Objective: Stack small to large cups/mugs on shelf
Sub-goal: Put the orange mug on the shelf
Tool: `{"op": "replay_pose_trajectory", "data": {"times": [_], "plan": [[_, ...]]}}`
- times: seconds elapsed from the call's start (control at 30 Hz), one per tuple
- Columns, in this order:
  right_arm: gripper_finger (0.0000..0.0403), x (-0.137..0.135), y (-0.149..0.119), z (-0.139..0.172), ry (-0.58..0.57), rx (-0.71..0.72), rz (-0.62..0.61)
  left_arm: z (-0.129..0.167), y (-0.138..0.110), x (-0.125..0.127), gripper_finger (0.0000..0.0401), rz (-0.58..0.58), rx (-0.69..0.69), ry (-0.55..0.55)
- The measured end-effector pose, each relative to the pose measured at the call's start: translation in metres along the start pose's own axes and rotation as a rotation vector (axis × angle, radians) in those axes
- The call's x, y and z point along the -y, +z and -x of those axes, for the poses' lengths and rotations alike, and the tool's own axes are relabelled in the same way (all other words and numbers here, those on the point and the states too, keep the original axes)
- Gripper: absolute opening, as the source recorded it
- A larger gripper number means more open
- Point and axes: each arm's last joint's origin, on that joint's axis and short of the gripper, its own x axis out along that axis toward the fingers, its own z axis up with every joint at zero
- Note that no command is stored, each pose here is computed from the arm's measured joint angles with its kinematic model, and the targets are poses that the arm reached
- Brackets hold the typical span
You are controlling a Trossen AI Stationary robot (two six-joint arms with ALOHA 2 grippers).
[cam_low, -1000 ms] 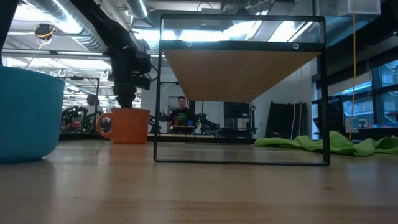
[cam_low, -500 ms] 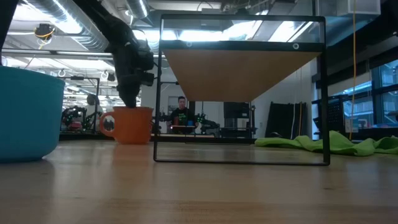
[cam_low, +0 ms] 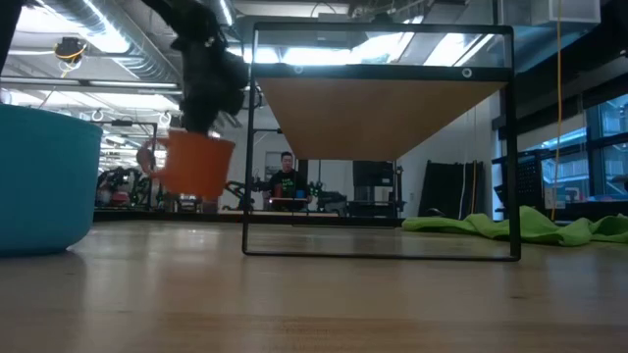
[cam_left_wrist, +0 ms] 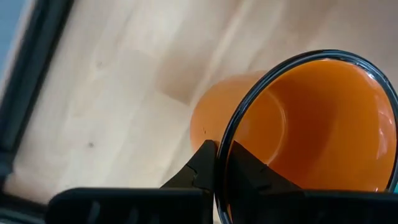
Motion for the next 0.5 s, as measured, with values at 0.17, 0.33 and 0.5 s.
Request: {"op": "replay_pose_trajectory", "data": {"times": [0.17,0.33,0.5], "plan": [[0.0134,0.006,0.001,-0.001,-0.060,0.011,-0.018,0.035,-0.003,0.029,0.0013,0.008,0.085,-0.036],[0.0134,0.020,0.001,-0.004,-0.131,-0.009,-0.062,0.083,-0.018,0.062,0.0013,0.016,0.199,-0.079],[0.0134,0.034,0.003,-0.007,-0.099,-0.029,-0.130,0.115,-0.026,0.099,0.0012,-0.006,0.303,-0.146]]}}
